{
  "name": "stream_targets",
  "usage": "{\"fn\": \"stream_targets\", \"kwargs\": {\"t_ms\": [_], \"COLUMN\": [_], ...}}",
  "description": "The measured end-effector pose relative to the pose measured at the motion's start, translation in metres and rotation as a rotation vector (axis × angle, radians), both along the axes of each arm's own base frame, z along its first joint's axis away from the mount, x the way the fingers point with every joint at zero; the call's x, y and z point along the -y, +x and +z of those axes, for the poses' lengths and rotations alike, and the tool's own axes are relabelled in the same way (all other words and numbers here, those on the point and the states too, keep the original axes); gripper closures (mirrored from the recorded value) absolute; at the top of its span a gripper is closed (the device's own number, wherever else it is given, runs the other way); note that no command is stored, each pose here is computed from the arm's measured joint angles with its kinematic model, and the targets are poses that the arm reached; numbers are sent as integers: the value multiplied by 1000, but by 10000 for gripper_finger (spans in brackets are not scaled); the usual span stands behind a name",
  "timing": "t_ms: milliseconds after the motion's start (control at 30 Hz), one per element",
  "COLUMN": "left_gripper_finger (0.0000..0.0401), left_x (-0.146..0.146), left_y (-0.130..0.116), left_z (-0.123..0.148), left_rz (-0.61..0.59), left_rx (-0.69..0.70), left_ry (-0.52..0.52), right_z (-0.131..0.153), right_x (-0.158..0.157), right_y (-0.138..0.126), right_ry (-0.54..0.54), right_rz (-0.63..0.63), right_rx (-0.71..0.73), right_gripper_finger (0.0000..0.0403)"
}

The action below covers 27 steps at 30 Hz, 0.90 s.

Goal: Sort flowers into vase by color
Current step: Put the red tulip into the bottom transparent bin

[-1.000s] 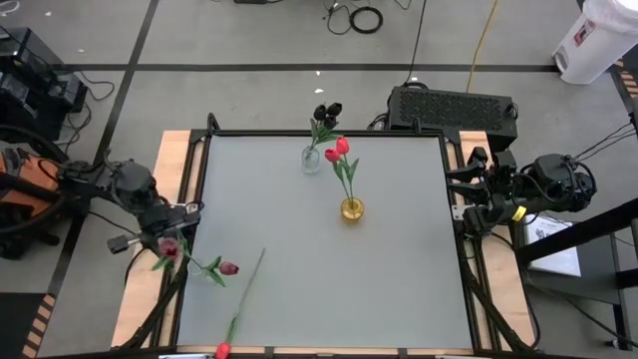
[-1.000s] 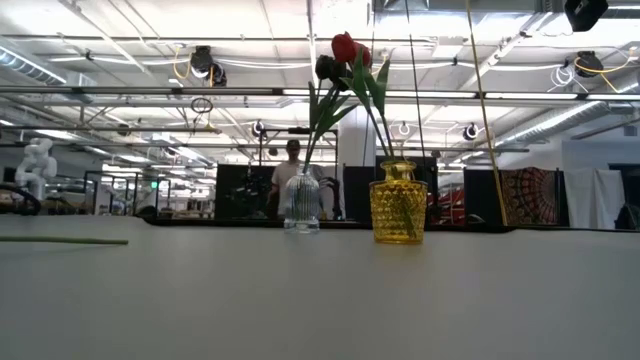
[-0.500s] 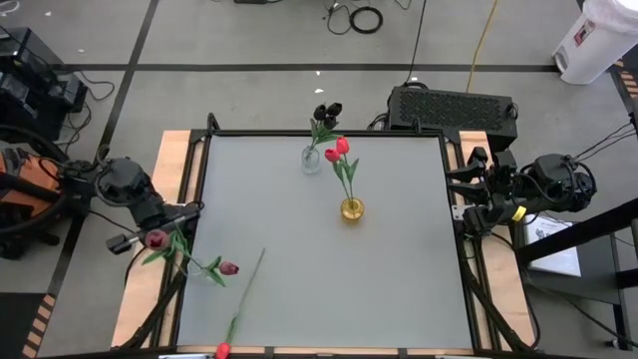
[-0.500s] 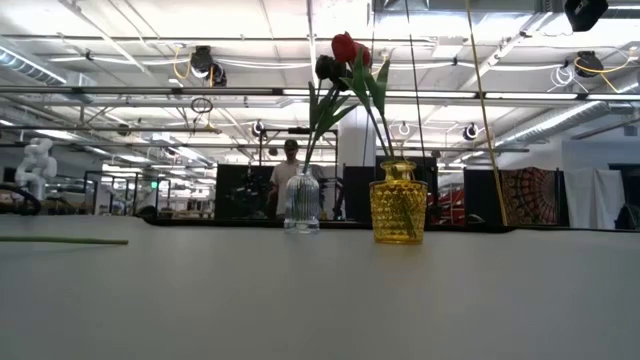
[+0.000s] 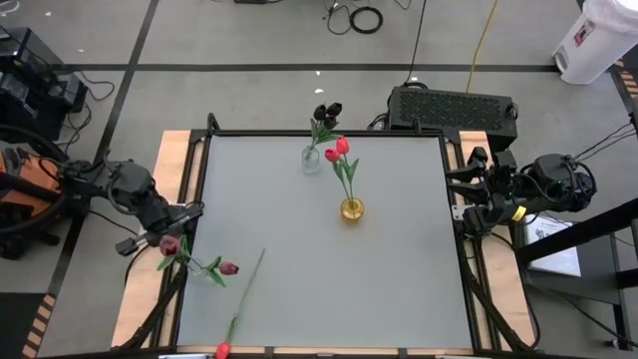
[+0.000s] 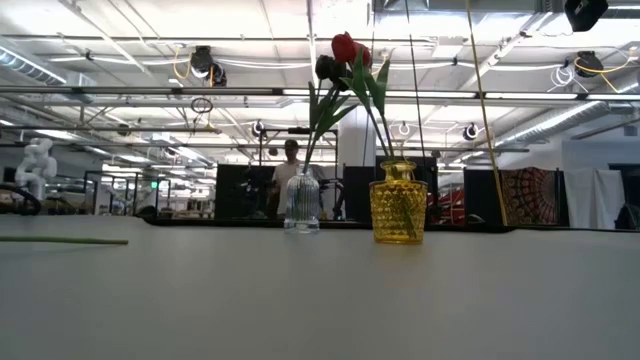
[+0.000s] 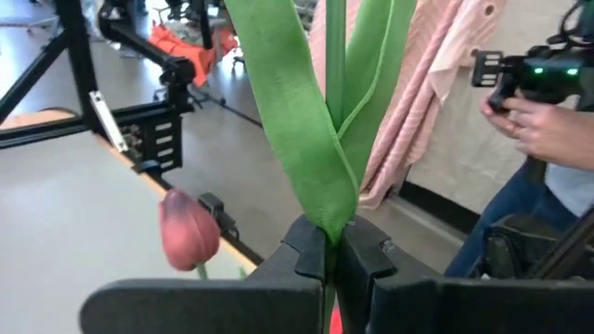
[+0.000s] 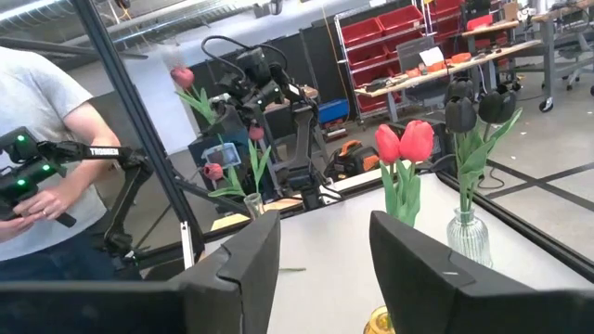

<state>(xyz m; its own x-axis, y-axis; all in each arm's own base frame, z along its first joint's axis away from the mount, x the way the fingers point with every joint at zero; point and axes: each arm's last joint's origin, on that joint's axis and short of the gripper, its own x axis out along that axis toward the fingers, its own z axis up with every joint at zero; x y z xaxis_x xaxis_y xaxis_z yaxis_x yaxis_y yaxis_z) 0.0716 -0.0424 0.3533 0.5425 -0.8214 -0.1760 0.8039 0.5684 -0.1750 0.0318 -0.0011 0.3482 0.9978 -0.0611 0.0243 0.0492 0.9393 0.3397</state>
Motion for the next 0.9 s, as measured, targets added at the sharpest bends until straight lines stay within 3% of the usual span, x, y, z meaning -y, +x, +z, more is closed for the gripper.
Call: {"fn": "stream_targets", "kwargs": {"t_ms": [400, 900], "left_gripper_finger": [395, 395], "left_x": [-2, -4], "left_y": [0, -2], "left_z": [-9, -3], "left_rz": [74, 137], "left_rx": [-61, -44], "left_ry": [69, 73], "right_z": [0, 0], "right_x": [0, 0], "right_y": [0, 0], "right_ry": [0, 0], "right_rz": [0, 0], "right_rx": [0, 0], "right_gripper_finger": [243, 243]}}
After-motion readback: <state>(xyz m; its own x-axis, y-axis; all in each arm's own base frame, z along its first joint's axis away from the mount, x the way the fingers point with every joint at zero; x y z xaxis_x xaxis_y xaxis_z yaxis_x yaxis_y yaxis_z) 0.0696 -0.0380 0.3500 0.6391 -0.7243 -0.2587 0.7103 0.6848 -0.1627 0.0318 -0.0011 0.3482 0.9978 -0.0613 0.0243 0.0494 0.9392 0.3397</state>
